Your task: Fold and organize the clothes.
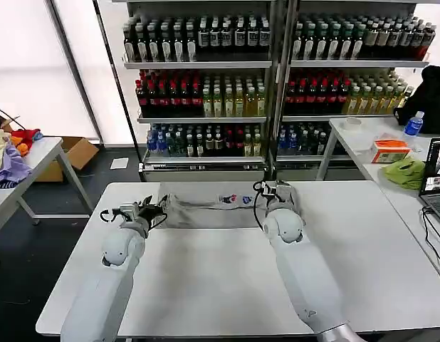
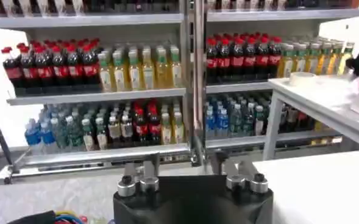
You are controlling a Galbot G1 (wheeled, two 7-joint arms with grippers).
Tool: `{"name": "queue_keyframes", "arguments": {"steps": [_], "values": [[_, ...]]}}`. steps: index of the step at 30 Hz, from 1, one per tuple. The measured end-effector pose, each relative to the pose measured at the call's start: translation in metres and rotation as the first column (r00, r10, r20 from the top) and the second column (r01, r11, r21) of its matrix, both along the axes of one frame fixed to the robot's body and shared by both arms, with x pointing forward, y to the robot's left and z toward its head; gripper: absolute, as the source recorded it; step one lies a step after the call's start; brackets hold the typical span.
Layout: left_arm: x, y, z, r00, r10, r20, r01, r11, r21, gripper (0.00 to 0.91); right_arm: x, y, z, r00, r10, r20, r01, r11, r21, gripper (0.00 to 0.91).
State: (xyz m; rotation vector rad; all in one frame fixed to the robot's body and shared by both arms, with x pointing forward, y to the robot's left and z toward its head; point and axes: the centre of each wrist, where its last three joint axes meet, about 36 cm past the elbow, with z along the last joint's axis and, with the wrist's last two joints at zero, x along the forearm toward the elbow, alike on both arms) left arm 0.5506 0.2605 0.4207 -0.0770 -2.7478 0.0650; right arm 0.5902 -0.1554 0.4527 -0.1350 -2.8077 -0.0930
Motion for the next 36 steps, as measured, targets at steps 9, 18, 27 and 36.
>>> {"name": "queue_keyframes", "arguments": {"steps": [9,18,27,36], "values": [[-0.019,0.004,0.010,1.000,0.002,0.004,-0.002,1.000,0.009,0.907,-0.031,-0.018,0.004,1.000,-0.021,-0.003,0.021,1.000,0.004,0.907],[-0.046,0.001,0.004,1.000,-0.012,-0.009,0.012,1.000,0.020,0.907,-0.061,-0.041,0.002,0.999,-0.046,-0.021,0.046,0.999,-0.011,0.907],[-0.060,-0.004,-0.006,0.999,-0.020,-0.032,0.022,0.999,0.036,0.907,-0.078,-0.065,-0.012,0.995,-0.077,-0.065,0.075,0.996,-0.042,0.907],[-0.062,-0.003,-0.013,0.999,-0.015,-0.050,0.017,0.999,0.041,0.907,-0.083,-0.075,-0.028,0.990,-0.091,-0.109,0.084,0.994,-0.063,0.907]]}}
